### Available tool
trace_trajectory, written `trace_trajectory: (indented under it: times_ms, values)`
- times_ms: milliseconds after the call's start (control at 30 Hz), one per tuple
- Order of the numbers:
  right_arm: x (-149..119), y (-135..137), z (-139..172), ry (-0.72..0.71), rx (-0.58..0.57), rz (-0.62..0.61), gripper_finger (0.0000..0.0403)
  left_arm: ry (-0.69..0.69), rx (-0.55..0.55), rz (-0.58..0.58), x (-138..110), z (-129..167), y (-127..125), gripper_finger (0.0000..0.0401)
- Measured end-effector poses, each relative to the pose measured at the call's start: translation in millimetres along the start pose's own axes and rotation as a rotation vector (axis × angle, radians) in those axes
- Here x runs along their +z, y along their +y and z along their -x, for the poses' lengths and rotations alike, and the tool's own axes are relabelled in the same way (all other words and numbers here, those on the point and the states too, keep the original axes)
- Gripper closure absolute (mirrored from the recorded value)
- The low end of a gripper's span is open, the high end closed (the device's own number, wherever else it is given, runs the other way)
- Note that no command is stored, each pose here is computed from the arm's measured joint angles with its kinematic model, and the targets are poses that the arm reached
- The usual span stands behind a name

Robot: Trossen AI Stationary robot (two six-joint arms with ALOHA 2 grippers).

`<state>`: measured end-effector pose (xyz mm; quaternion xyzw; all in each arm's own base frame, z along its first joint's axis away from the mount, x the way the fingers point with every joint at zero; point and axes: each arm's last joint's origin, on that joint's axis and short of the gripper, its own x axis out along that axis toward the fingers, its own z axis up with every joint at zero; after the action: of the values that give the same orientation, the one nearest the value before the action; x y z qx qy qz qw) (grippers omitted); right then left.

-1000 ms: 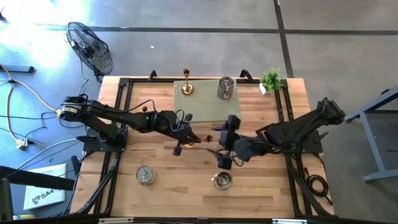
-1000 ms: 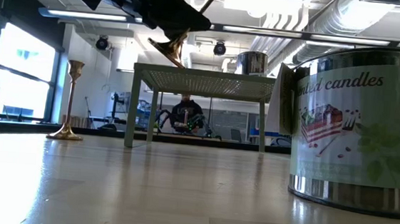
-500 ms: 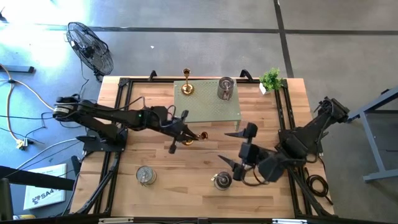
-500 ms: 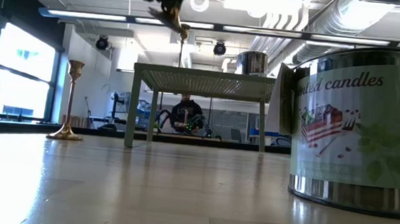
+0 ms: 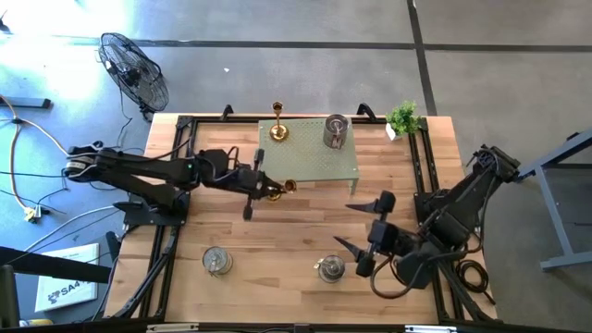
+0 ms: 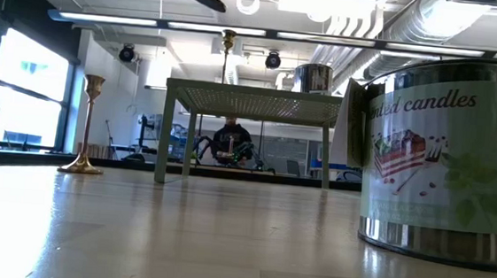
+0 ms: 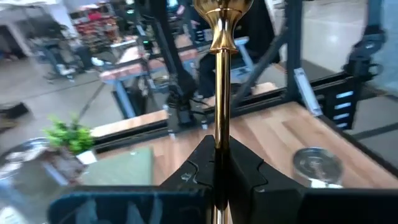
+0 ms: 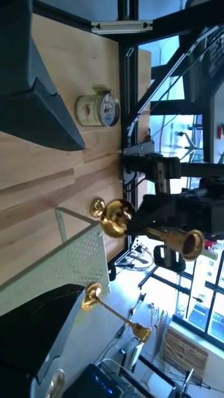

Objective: Pick & Place candle stick holders
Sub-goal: Put the bottom gold candle holder on the shelf

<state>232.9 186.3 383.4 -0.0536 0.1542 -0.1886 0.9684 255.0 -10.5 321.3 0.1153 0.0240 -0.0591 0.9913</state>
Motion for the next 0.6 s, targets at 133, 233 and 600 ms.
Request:
trace_trajectory:
  times_ms: [133, 233, 600]
  values:
    - [-8.4, 3.2, 0.6, -0.001, -0.013, -0.01, 0.0041, -0.013, 0.065, -0.004, 6.0, 7.4, 2.7, 0.0394]
    - [-18.0, 5.5, -1.5, 0.012, -0.016, -0.021, 0.0041, -0.037, 0.108, -0.025, 12.7, 15.1, 4.7, 0.0394]
    - [-38.7, 10.3, -8.6, 0.022, -0.029, -0.029, 0.004, -0.154, 0.168, 0.013, 29.8, 51.6, 35.2, 0.0394]
